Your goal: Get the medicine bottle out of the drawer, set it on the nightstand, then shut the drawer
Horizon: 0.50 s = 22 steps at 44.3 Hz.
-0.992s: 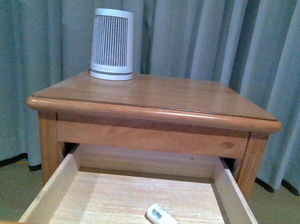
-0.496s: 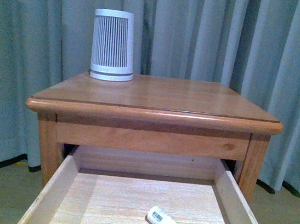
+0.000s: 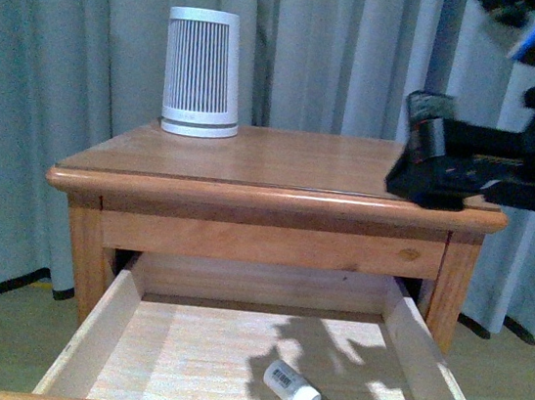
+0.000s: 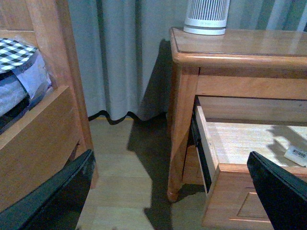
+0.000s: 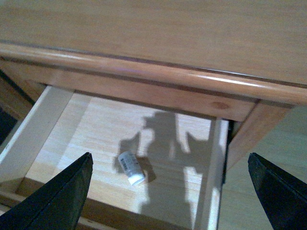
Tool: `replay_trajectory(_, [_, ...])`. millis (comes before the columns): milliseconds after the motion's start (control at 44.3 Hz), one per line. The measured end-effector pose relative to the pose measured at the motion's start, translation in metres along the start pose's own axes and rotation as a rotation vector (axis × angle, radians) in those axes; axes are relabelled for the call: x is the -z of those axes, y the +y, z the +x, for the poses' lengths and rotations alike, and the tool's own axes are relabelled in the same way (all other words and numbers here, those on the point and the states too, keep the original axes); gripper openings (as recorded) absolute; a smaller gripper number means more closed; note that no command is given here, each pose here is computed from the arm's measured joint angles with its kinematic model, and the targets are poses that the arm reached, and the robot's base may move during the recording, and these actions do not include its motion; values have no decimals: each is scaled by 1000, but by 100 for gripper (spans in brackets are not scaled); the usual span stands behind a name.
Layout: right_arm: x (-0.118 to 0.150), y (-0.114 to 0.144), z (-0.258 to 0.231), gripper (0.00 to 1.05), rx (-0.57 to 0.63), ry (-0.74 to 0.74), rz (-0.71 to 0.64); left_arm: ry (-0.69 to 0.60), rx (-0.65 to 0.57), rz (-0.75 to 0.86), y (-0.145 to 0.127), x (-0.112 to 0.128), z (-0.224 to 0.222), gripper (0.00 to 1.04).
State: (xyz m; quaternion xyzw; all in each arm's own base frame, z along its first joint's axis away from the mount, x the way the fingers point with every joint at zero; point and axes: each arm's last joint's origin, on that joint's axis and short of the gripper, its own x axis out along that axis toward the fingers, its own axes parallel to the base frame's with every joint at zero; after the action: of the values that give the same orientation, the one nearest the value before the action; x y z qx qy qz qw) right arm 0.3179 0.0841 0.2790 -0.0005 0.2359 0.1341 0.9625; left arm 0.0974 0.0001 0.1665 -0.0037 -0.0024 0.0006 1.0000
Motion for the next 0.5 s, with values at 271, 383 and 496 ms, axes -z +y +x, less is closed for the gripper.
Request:
replay_trajectory(271, [17, 26, 68, 98, -21, 167, -75, 0, 0, 0, 0, 0, 0, 98])
replay_trajectory(383, [38, 33, 102, 98, -12, 255, -111, 0, 0, 0, 0, 0, 0, 98])
replay_trajectory(496, [60, 40, 132, 98, -24, 327, -127, 0, 0, 0, 0, 0, 0, 98])
